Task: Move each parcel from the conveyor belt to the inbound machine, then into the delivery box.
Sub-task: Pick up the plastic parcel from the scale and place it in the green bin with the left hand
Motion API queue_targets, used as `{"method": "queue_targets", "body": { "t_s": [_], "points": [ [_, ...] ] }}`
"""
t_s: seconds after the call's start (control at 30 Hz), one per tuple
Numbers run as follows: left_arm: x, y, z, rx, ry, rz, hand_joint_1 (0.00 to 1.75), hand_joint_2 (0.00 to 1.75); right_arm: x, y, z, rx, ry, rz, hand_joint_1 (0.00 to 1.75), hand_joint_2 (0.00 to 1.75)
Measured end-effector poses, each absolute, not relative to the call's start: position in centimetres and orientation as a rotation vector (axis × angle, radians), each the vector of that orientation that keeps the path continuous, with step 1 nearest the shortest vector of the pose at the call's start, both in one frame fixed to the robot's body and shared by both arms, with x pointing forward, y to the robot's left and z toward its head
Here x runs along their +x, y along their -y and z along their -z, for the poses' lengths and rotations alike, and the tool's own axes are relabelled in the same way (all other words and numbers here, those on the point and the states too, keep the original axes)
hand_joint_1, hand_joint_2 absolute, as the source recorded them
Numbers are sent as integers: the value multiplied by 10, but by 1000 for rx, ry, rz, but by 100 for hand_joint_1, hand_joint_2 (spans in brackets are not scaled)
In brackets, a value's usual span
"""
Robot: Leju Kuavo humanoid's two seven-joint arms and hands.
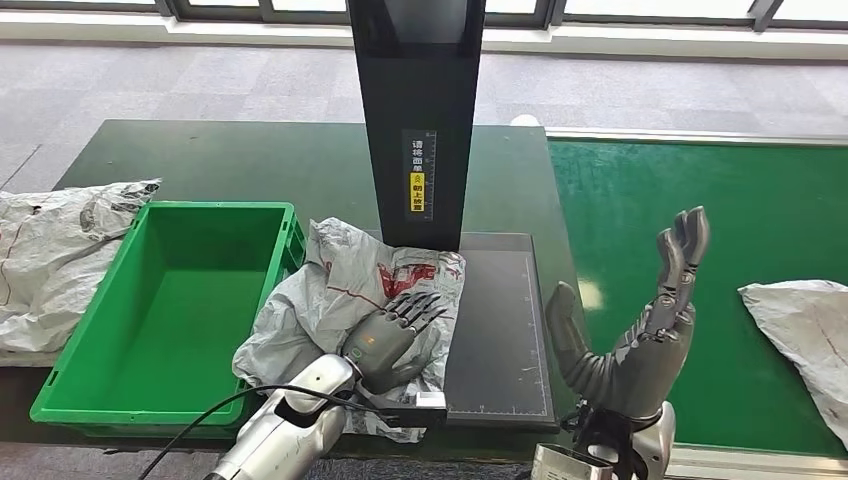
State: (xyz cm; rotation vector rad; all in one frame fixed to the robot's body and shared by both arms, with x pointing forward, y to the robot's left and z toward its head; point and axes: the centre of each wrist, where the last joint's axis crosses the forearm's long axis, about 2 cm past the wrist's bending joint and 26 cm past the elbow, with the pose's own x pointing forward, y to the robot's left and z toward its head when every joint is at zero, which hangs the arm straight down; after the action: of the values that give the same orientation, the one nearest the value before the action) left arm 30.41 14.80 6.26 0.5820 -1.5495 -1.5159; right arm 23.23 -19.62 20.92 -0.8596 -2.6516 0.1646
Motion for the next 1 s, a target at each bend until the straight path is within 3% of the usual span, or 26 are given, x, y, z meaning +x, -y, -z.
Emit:
{"method": "queue_targets", "body": {
  "t_s": [0.07,0.2,0.47,1.0],
  "points": [
    [307,-147,-62,554,1534,1535,1,175,230,196,-209,-860,2651,-165,0,175],
    [311,-146,-61,493,1504,1564,175,175,230,197,-209,-853,2652,-156,0,175],
    [321,-150,-58,325,1461,1629,175,175,232,198,-210,-838,2664,-138,0,175],
    [325,-151,-57,316,1410,1671,175,175,235,197,-214,-818,2672,-173,0,175]
  ]
}}
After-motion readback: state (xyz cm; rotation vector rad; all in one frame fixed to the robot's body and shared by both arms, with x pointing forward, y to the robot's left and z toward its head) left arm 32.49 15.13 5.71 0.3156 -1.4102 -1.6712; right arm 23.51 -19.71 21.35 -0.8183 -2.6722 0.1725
